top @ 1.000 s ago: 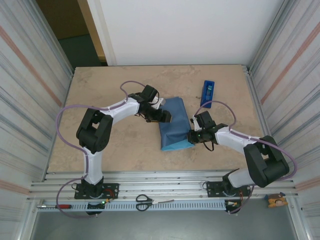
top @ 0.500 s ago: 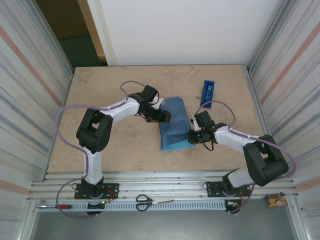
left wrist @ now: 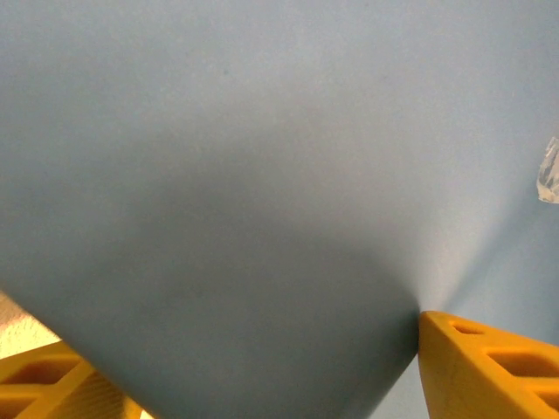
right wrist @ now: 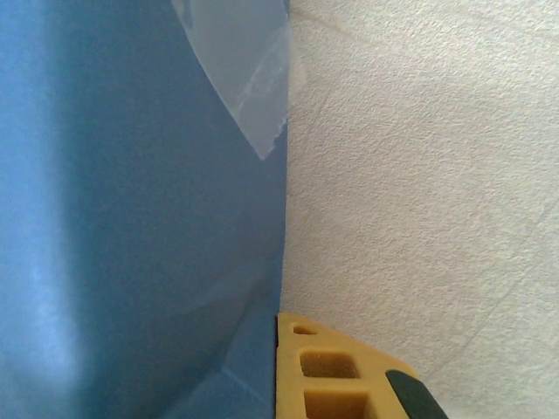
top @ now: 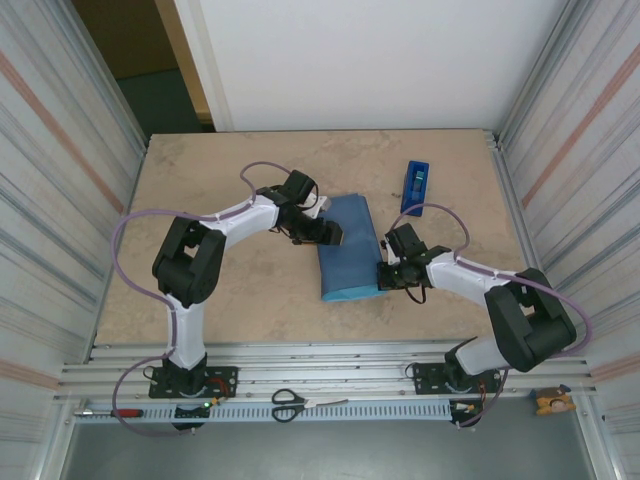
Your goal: Wrap the gift box in paper
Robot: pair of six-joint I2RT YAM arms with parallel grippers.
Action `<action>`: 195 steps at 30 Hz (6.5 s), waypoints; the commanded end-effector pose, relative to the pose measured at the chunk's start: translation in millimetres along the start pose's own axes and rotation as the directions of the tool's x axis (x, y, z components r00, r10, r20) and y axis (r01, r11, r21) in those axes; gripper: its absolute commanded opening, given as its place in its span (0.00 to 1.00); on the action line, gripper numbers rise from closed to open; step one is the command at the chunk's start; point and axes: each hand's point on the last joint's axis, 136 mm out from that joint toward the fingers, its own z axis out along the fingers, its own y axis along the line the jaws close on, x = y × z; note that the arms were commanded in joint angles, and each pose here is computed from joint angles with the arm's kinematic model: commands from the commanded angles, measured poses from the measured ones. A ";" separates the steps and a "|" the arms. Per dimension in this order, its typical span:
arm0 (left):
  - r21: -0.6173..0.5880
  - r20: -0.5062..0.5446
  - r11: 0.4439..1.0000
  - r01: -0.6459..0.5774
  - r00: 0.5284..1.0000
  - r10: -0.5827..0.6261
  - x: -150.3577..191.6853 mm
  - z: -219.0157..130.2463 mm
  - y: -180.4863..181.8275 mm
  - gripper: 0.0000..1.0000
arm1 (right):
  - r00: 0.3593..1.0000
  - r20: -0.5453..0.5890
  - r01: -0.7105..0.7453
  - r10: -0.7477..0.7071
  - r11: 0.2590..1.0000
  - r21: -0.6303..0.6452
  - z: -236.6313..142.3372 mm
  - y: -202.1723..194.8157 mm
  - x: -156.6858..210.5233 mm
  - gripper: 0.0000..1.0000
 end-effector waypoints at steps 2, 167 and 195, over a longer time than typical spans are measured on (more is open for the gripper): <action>-0.205 -0.198 0.979 -0.009 0.980 -0.032 62.4 22.8 55.3 0.76 | 1.000 -0.029 -0.008 0.010 0.998 0.065 -3.0 -7.2 5.8 0.13; -0.164 -0.177 0.986 -0.016 0.984 -0.014 49.7 12.7 42.0 0.77 | 0.954 0.170 -0.213 0.248 0.957 -0.199 -101.6 5.8 -43.6 0.74; 0.058 -0.012 0.992 0.115 0.993 -0.114 -15.5 -18.8 5.0 0.96 | 0.961 -0.122 -0.278 0.250 0.831 -0.483 -43.8 52.3 -65.0 0.68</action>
